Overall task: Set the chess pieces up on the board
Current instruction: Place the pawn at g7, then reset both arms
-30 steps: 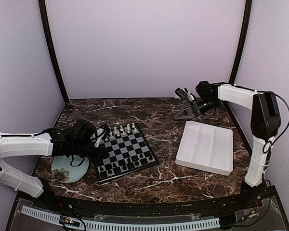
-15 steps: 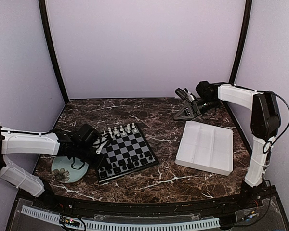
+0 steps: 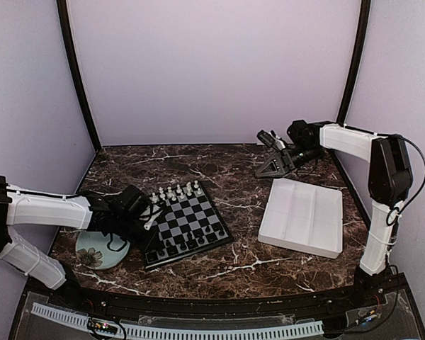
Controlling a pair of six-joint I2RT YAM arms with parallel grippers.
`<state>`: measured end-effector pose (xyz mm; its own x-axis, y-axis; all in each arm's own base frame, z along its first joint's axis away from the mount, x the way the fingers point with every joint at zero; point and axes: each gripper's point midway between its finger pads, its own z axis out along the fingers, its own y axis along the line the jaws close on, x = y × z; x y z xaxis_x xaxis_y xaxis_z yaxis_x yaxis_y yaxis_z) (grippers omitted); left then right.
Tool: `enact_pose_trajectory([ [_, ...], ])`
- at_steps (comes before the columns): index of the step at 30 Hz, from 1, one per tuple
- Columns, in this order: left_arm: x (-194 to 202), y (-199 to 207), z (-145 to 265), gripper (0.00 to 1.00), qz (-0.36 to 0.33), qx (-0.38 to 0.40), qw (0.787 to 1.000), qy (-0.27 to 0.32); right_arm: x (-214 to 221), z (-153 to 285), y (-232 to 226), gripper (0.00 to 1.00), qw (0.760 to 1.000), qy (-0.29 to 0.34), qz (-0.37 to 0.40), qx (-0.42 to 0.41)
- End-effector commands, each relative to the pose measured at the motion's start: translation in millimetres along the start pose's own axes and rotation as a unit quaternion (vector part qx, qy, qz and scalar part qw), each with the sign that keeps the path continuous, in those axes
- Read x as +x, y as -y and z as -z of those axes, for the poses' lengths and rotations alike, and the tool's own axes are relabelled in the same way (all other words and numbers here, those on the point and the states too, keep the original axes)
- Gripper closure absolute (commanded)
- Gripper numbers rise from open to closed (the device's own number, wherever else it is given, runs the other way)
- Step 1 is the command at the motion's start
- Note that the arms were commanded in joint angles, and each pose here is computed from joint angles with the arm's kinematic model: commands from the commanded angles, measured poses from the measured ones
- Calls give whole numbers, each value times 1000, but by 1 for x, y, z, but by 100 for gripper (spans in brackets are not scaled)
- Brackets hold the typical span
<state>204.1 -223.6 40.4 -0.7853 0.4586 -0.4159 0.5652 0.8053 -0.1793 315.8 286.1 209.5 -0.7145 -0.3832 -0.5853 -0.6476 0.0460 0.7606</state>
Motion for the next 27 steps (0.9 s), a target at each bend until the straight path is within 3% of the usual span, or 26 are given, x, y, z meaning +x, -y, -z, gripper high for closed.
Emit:
enact_pose_trajectory([
  [1,7,-2,1,82,2,-9,1000,-16,-1,-2,-2,61,1000,-1,5,-8],
  [7,-16,-3,23,72,-10,-24,999,27,-6,2,-5,61,1000,-4,18,1],
  [13,-67,-7,67,68,-36,-65,992,107,-19,16,-12,61,998,-9,45,32],
  [17,-100,-19,104,64,-46,-114,980,159,-47,55,-21,60,989,4,99,105],
  [20,-125,-37,139,49,-34,-173,960,217,-70,99,-21,60,975,52,125,177],
  [22,-138,-48,162,34,-21,-206,945,255,-79,135,-8,60,958,107,116,241],
  [25,-153,-59,192,8,2,-241,922,304,-89,205,10,55,889,202,128,390],
  [26,-157,-64,203,5,12,-254,912,321,-86,228,19,51,855,219,122,455],
  [27,-161,-67,212,2,23,-261,906,332,-82,243,22,16,824,230,122,503],
])
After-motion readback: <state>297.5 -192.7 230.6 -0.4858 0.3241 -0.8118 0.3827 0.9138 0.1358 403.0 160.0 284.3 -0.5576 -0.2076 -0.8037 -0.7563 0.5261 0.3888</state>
